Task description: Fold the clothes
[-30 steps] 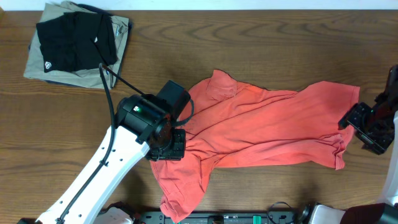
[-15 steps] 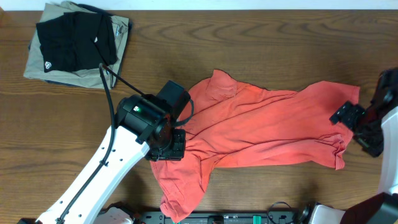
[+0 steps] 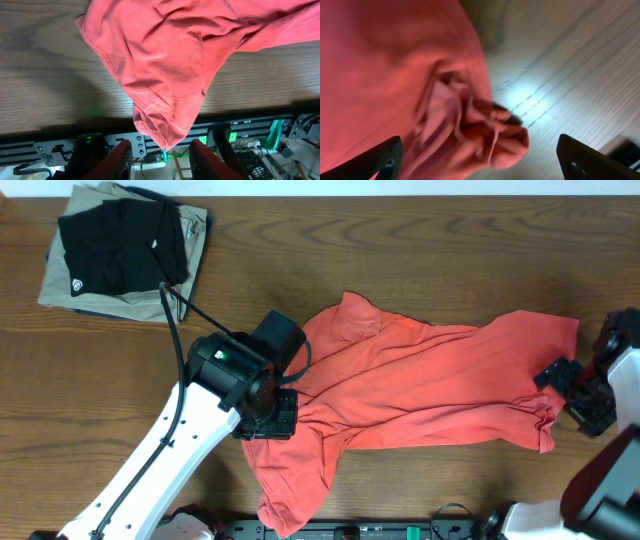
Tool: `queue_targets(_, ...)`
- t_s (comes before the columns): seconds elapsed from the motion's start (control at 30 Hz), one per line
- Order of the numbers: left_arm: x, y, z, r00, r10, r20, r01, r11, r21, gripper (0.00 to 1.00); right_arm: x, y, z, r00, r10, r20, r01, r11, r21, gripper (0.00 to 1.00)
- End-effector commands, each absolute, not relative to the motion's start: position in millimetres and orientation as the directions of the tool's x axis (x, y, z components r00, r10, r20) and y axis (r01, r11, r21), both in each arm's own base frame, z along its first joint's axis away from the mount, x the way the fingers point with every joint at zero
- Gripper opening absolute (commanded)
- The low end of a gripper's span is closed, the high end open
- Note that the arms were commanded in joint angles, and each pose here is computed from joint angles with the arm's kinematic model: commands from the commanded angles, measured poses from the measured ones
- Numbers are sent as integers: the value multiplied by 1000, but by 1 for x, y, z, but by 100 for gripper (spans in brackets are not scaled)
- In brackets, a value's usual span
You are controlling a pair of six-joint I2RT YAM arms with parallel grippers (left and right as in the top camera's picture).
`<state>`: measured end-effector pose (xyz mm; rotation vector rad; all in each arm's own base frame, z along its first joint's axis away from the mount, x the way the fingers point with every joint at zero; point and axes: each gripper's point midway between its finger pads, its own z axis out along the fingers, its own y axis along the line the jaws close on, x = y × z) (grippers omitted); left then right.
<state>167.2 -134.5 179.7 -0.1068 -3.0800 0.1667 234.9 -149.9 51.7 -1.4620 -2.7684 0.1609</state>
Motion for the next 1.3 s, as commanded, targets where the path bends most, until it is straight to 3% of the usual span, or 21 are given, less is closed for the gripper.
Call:
queue_targets(0.0, 167, -132, 178, -996, 78, 53, 73, 993, -94, 39, 231, -153, 33, -544, 839, 1, 832, 539, -129, 91)
queue_targets(0.17, 167, -132, 178, -996, 78, 53, 73, 993, -94, 39, 244, -147, 9, -567, 823, 47, 819, 568, -78, 86)
queue_targets(0.23, 166, -132, 178, -996, 78, 53, 73, 993, -94, 39, 248, -148, 5, -567, 823, 44, 820, 568, -70, 79)
queue_targets(0.37, 167, -132, 178, -996, 78, 53, 73, 993, -94, 39, 251, -150, 3, -567, 823, 33, 821, 568, -61, 52)
queue_targets(0.57, 167, -132, 178, -996, 78, 52, 73, 993, -94, 39, 250, -149, 3, -565, 824, 38, 822, 566, -64, 39)
queue_targets(0.6, 167, -132, 178, -996, 78, 52, 73, 993, -94, 39, 250, -149, 3, -565, 824, 41, 822, 566, -65, 34)
queue_targets(0.73, 167, -132, 178, -996, 78, 52, 73, 993, -94, 40, 247, -147, 10, -564, 824, 57, 820, 567, -73, 1)
queue_targets(0.97, 166, -132, 178, -996, 78, 53, 73, 993, -94, 40, 247, -148, 51, -550, 833, 61, 829, 554, -78, 1)
queue_targets(1.27, 167, -132, 178, -996, 78, 52, 73, 993, -95, 40, 227, -134, 150, -547, 836, -34, 837, 547, -20, 1)
